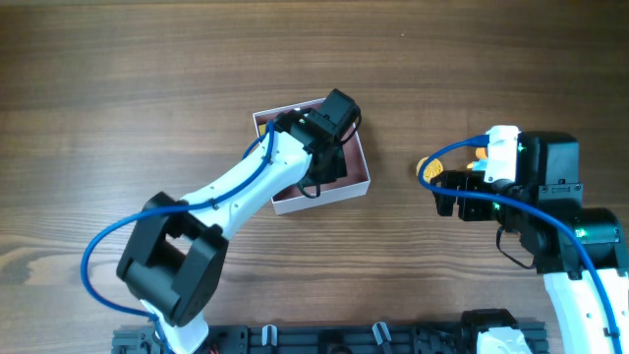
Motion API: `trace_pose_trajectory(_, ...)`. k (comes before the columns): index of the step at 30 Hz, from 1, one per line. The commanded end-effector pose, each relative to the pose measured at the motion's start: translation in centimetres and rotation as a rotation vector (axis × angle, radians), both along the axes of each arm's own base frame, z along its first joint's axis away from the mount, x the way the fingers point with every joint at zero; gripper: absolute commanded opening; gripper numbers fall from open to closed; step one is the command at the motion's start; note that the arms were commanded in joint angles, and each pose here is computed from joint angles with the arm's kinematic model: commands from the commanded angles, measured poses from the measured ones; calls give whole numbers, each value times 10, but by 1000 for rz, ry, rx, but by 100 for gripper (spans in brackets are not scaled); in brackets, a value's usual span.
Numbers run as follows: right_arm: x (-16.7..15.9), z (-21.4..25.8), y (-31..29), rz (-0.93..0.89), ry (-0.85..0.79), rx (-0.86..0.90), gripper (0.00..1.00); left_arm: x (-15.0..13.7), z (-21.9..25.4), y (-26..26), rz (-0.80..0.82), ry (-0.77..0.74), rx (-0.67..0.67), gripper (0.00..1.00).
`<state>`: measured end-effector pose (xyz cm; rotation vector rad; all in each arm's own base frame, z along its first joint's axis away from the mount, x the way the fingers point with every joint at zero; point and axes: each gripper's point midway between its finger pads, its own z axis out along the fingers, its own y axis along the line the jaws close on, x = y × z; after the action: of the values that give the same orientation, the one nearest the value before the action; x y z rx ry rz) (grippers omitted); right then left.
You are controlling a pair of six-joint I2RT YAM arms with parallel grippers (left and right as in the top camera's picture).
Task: Pack container
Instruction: 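Lower the red truck with the left gripper into the box beside the cube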
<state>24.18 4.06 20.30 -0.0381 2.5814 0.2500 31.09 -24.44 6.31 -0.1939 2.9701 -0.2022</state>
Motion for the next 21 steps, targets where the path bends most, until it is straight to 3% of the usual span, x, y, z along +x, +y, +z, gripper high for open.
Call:
trace_pose_trajectory(1,3,8,2,19,-24,-5,100,16,-9,11,13,-43,46,16)
trace_pose_trajectory(10,3,8,1,19,-24,-6,100,40,-6,26,51,-96,39,20)
trace_pose_trajectory(21,3,8,2,19,-24,-6,100,37,-7,26,51,-69,20,21)
